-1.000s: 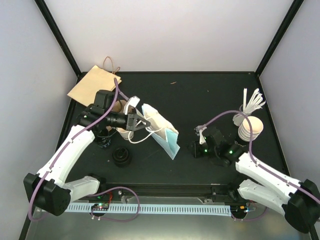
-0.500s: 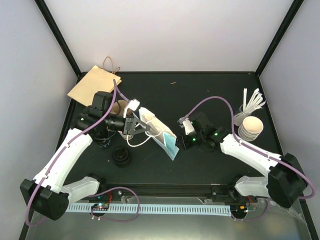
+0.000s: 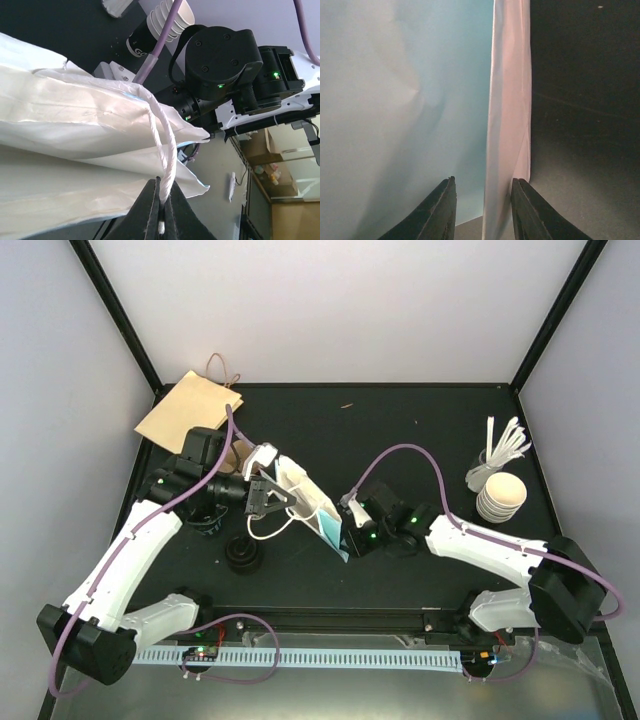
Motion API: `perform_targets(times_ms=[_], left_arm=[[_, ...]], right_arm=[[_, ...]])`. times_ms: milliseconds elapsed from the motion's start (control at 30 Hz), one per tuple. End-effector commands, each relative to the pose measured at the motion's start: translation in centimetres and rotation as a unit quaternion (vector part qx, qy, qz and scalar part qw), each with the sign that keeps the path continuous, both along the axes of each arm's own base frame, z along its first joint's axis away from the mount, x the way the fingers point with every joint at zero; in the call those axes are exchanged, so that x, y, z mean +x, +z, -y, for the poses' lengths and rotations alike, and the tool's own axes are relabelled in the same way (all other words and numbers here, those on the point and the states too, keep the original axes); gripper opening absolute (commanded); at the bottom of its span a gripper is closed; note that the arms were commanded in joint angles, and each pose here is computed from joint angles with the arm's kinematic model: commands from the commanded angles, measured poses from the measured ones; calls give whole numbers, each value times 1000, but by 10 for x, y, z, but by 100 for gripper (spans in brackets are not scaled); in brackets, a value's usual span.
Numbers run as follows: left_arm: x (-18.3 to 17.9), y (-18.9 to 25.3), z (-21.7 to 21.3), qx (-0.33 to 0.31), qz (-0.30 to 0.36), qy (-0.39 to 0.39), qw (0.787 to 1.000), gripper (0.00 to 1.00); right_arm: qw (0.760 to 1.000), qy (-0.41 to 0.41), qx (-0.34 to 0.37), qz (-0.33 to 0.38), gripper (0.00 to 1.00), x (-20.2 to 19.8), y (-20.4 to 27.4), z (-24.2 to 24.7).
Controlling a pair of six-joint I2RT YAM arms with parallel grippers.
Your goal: Pack the takeout coffee
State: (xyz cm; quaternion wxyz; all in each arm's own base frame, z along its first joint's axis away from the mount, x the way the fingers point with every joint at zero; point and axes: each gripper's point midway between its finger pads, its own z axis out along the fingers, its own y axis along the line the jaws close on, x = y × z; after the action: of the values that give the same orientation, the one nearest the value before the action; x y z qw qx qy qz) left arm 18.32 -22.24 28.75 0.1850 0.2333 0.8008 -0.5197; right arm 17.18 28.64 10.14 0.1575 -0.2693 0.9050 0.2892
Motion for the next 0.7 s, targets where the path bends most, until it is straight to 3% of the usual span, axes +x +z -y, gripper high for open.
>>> perform_targets(times_ms=[0, 333, 667], left_arm=[[-3, 12, -1, 3, 24, -2, 1000, 2], [-5, 10, -3, 10, 24, 0, 1000, 1], [-8, 9, -5, 14, 25, -2, 1000, 2]], right_arm=[[999, -26, 2, 26, 32, 10, 7, 1], [998, -36, -17, 57, 40, 21, 22, 6], [996, -40, -42, 62, 35, 40, 28, -8]])
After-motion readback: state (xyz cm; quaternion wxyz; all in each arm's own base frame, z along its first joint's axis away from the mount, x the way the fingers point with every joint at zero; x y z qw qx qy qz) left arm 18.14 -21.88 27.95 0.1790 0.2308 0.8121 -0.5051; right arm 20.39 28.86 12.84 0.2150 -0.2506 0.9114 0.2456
